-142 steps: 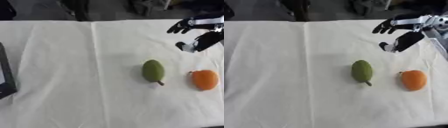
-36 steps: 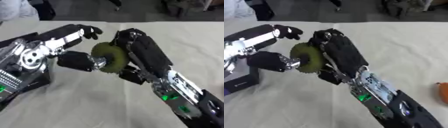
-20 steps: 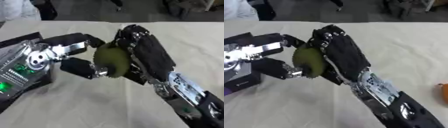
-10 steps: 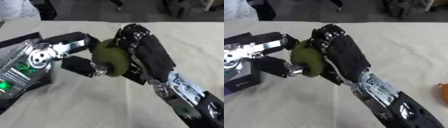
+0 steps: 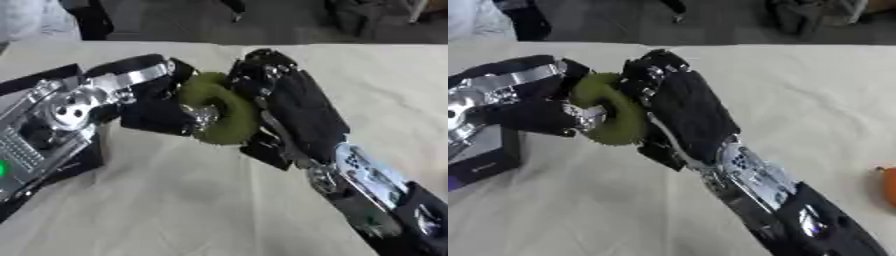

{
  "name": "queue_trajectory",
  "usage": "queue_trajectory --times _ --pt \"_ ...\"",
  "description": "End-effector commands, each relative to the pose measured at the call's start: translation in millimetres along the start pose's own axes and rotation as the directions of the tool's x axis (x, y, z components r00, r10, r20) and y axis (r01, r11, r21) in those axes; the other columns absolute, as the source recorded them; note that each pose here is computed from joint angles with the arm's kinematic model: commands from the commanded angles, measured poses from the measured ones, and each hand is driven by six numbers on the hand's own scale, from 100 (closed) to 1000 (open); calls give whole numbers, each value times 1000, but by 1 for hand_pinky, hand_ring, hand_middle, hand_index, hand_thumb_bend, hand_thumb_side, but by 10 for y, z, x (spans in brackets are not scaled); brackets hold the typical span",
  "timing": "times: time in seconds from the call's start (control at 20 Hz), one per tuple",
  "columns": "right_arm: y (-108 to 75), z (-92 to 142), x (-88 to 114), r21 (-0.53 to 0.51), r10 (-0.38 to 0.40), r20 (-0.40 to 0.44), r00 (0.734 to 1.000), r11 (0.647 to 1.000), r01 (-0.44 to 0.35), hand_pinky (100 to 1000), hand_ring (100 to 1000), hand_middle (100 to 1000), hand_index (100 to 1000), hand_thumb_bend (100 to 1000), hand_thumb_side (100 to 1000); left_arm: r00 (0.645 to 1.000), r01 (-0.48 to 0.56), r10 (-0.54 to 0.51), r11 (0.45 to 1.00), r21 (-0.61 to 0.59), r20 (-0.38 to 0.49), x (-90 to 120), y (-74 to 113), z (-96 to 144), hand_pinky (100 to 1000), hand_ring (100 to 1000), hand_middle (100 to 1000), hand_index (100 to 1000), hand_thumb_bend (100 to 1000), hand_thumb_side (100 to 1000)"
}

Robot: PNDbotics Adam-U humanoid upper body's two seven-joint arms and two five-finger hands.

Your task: Pick up the objects with one hand, pass them to the other hand, and then place them into the box on the other side of the table.

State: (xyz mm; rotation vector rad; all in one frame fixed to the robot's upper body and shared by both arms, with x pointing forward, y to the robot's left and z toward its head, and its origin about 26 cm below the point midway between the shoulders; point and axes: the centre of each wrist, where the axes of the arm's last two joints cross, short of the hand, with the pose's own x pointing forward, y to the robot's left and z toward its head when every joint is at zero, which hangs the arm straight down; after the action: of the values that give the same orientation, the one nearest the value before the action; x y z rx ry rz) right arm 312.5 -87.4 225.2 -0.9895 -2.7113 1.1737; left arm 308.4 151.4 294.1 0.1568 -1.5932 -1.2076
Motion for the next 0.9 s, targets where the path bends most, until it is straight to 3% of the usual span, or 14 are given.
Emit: queue_trajectory --times 0.05,0.25,0.5,0.8,0.9 --pt "-29 -52 27 -14 -10 13 1000 1000 10 748 625 545 626 100 100 1000 -1 2 1000 28 -28 10 14 -21 685 493 299 423 100 317" --pt "-49 -24 17 -7 -8 30 1000 1000 8 733 663 592 674 341 100 997 28 -23 997 70 -79 -26 8 -58 642 424 225 332 100 199" --pt "-104 -5 19 -25 35 78 996 999 -33 751 701 645 715 520 100 990 76 -60 989 124 -129 -98 16 -82 622 400 207 315 100 111" --pt "-128 27 -1 -30 71 109 991 997 -68 752 718 736 791 477 100 987 55 -29 985 165 -160 -249 90 -60 612 389 188 302 100 100" --pt "-138 40 -25 -21 87 107 990 996 -85 757 739 782 837 438 183 988 27 3 982 186 -157 -293 129 -21 608 382 179 295 100 100"
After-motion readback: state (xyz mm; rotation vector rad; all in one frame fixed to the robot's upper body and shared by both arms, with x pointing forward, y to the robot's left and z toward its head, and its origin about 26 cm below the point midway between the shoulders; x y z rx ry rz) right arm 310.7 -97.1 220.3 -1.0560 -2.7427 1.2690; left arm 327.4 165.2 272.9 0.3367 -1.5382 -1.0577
